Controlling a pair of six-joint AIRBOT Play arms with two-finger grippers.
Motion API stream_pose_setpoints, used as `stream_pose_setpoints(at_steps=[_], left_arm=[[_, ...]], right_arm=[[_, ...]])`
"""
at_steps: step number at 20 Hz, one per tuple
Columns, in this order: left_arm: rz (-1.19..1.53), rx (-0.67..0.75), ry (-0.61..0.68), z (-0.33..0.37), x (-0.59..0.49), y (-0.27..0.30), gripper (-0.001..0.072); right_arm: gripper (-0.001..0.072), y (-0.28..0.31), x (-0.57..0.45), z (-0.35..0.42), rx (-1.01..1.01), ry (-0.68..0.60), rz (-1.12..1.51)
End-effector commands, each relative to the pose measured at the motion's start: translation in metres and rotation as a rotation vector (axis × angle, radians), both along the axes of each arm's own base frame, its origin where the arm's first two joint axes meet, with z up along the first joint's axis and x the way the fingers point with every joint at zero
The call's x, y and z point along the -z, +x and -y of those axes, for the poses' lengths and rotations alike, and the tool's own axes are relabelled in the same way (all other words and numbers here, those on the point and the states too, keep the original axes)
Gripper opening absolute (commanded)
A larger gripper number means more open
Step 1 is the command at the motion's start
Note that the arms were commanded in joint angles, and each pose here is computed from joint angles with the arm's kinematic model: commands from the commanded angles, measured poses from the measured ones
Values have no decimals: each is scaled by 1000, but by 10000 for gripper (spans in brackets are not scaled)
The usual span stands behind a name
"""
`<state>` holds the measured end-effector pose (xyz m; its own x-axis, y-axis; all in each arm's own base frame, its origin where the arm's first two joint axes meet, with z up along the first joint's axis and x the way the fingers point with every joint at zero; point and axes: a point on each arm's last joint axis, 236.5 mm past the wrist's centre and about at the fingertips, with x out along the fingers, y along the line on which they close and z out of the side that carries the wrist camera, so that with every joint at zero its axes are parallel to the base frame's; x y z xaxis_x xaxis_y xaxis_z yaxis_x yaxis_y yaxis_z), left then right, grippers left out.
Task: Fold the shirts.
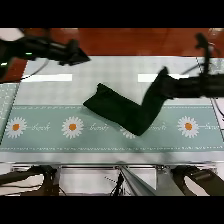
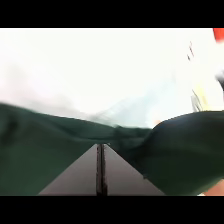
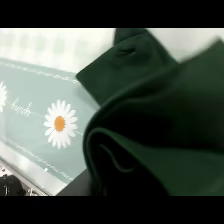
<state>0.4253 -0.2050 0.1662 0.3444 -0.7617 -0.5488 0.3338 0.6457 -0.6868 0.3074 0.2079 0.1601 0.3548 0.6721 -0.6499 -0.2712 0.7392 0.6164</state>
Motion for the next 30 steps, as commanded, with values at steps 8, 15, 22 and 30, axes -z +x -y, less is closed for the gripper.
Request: stream_pose_setpoints(at_steps=[8, 15, 22, 30], left_arm=[[8, -234, 162, -86, 82, -164, 19], [-119, -314, 86, -82, 141, -178, 19], [-127, -304, 76, -79, 140, -181, 18], [-115, -294, 84, -80, 140, -181, 19]], right_arm=[[41, 94, 141, -176, -227, -30, -193], [632, 85, 132, -202, -333, 128, -298], [626, 95, 48, 53, 5, -496, -97], [626, -30, 171, 121, 670, -104, -184]])
